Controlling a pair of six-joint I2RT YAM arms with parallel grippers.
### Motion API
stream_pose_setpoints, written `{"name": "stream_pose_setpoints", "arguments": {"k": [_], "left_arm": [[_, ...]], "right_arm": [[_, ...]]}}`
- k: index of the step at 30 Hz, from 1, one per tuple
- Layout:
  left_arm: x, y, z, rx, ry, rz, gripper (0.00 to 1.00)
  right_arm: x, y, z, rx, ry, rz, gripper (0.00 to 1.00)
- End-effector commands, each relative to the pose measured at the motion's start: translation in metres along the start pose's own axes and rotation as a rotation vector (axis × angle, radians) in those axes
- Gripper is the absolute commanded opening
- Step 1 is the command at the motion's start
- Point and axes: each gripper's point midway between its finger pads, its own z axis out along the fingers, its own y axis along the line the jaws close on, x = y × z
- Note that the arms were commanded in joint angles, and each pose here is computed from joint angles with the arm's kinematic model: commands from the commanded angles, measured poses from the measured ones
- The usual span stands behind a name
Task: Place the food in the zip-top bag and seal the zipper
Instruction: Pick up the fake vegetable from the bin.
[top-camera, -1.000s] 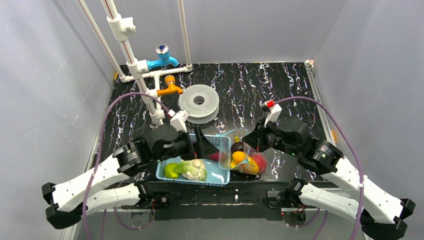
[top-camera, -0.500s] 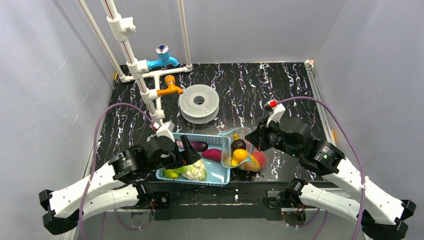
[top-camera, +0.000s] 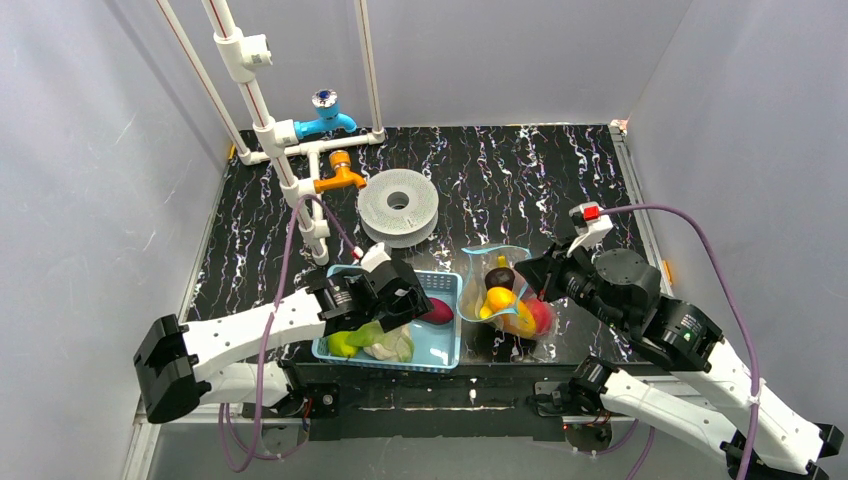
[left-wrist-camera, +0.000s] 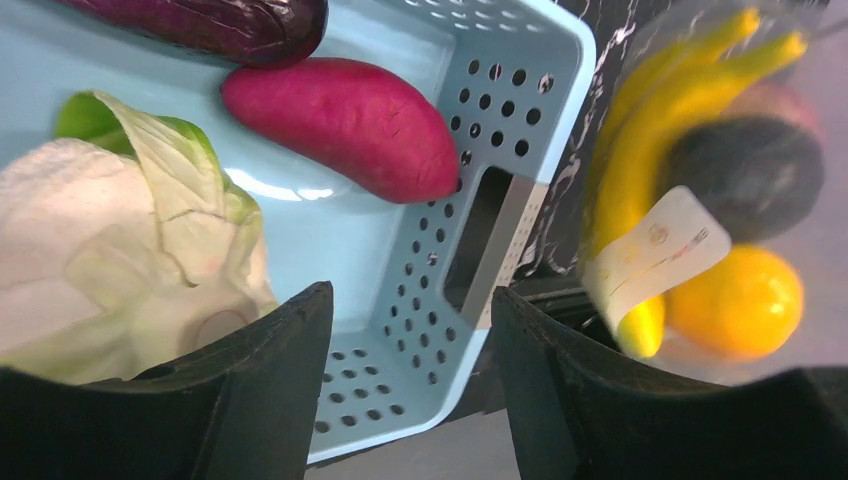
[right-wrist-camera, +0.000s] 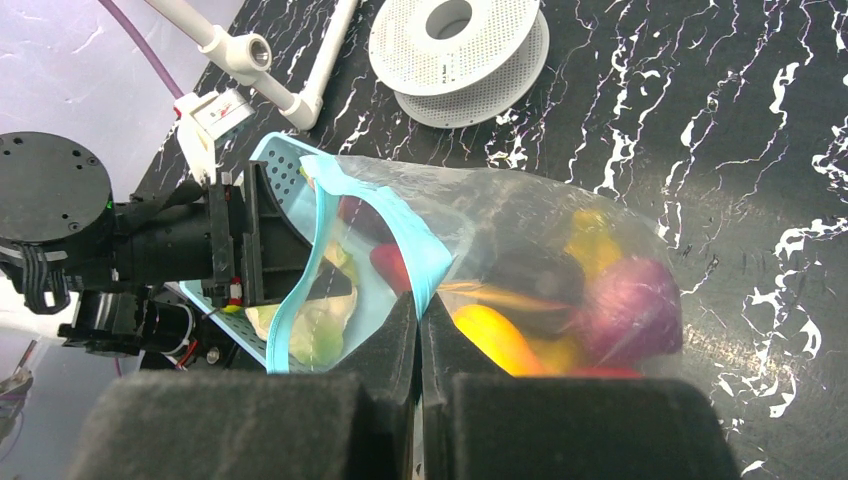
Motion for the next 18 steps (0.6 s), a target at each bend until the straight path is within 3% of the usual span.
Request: {"name": "stream_pose_setpoints", "arguments": {"k": [1,7,13,18], "left_arm": [[-0.015,-0.006,0.014,-0.006,-0.089,-0.327,0.57],[-0.006,0.006,0.044,0.012,-0.083,-0.68,0.66],[0.001,0.012,0.06,-0.074,-0.075,-0.783,0.78],[0.014,0.033,0.067,-0.252,-0.063,-0.876,0.72]], "right_arm": [[-0.017,0.004,-0.003,-0.013,-0.066,0.016,0.01],[-0.011,0.001,-0.003,-0.011,-0.063,0.015,0.01],[-0.008,0.0,-0.001,-0.01,-0.06,0.016,0.01],[-0.007,0.0,-0.001,-0.011,-0.06,0.016,0.01]]}}
